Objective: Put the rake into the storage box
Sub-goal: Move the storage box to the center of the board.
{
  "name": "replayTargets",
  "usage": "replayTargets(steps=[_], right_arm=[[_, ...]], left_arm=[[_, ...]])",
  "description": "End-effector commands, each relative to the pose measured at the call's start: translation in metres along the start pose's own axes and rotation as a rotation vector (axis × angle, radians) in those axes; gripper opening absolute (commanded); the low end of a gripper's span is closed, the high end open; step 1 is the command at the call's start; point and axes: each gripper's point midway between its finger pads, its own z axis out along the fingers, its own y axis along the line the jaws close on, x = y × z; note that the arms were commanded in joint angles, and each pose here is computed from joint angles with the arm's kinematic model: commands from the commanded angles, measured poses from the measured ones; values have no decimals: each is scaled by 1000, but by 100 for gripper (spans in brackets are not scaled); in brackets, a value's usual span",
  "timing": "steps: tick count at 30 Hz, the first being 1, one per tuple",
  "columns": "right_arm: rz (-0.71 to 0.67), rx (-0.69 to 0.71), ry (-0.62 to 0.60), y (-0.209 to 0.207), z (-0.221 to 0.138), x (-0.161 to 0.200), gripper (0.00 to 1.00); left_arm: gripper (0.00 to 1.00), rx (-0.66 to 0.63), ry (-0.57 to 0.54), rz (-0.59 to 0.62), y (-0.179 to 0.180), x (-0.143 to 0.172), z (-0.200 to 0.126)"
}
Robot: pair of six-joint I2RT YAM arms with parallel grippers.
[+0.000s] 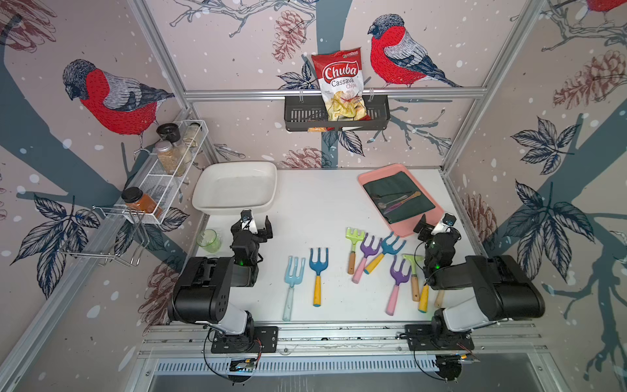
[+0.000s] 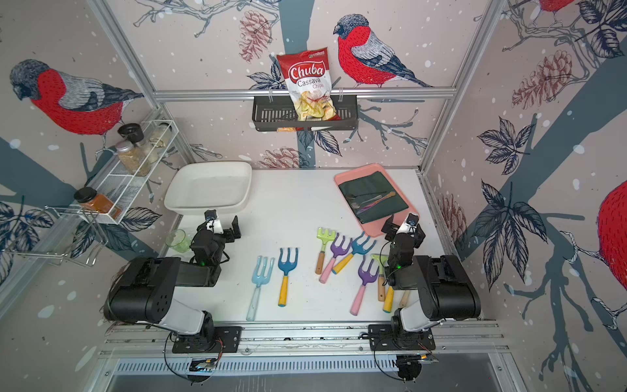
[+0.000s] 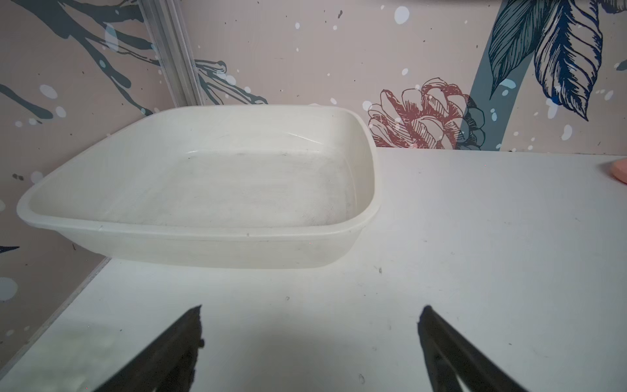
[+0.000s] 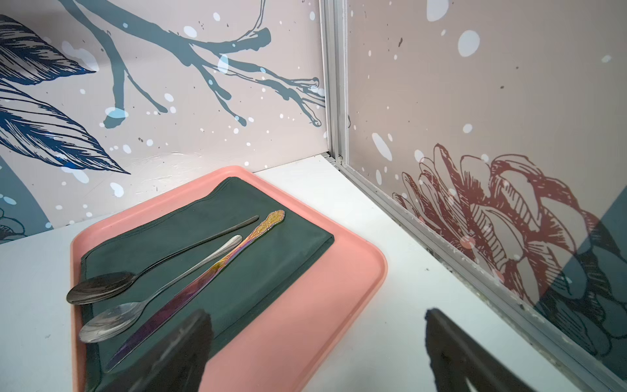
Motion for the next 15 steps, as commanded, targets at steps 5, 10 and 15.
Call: replayTargets(steps=[5, 10, 15], right_arm=[[2, -1, -8, 0, 0, -2, 100], [2, -1, -9, 1, 0, -3, 100], [2, -1, -8, 0, 0, -2, 100]], left_arm=[[98, 3, -12, 4, 0, -3, 0], [98, 4, -11, 3, 0, -3, 0], [98, 4, -11, 5, 0, -3, 0]])
